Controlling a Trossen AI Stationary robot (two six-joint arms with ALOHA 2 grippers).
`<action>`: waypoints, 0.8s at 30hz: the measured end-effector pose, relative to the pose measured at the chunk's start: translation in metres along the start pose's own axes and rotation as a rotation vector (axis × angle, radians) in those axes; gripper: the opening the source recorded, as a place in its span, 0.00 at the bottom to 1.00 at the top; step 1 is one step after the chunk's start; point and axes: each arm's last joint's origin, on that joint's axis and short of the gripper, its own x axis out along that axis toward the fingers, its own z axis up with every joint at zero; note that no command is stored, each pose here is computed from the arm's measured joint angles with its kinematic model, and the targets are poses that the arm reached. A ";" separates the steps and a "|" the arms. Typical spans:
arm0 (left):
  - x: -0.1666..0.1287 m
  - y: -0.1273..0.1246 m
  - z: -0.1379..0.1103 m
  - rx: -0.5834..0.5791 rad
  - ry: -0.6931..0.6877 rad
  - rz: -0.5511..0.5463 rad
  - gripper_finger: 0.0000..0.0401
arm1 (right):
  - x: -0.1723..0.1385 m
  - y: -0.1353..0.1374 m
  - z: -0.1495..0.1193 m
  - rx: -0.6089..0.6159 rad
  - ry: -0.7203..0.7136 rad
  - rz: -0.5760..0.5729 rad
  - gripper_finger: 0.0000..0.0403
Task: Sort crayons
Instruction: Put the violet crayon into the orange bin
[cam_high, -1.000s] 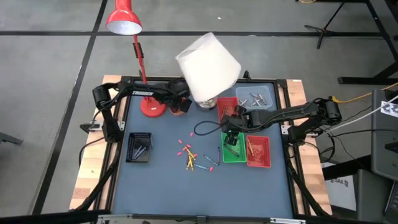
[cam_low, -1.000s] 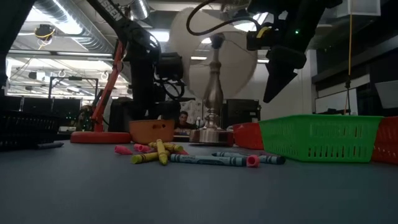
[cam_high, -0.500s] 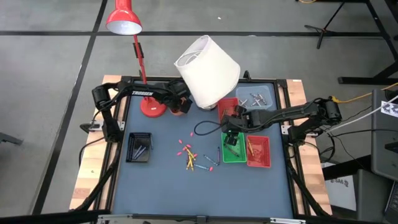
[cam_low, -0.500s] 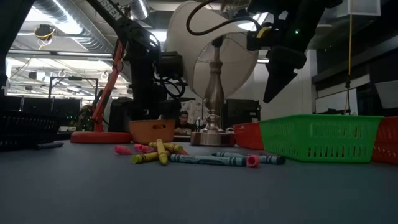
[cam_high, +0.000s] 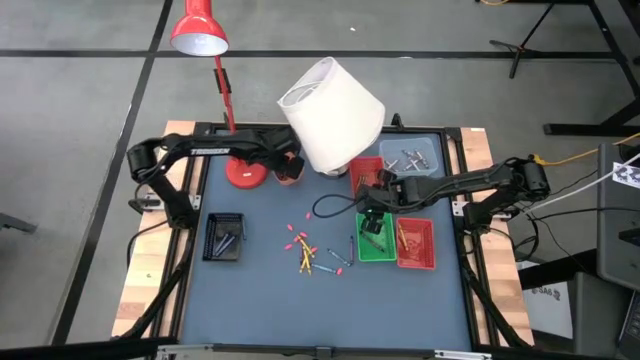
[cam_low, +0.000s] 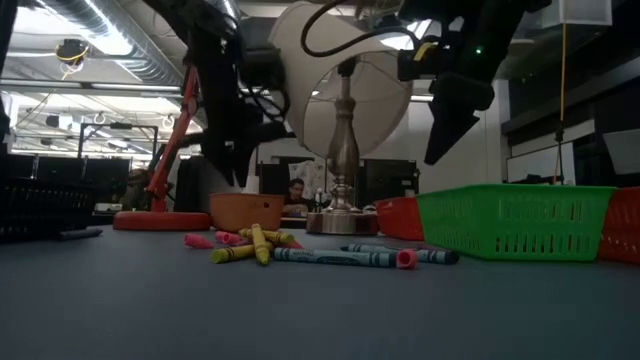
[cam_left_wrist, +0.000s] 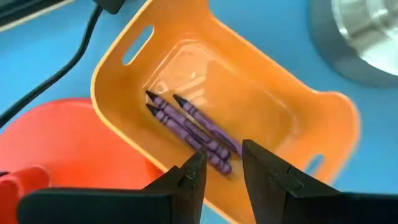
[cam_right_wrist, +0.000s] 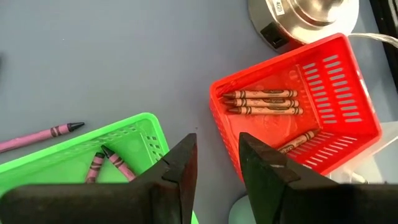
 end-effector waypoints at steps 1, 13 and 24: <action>-0.004 -0.001 -0.001 0.004 -0.007 -0.008 0.22 | -0.001 0.000 0.000 0.001 -0.003 0.001 0.29; -0.054 -0.013 -0.025 0.091 -0.064 -0.114 0.22 | -0.025 0.007 -0.007 -0.031 -0.034 0.119 0.29; -0.080 -0.043 -0.067 0.258 -0.072 -0.232 0.22 | -0.043 0.044 -0.026 -0.198 -0.019 0.201 0.29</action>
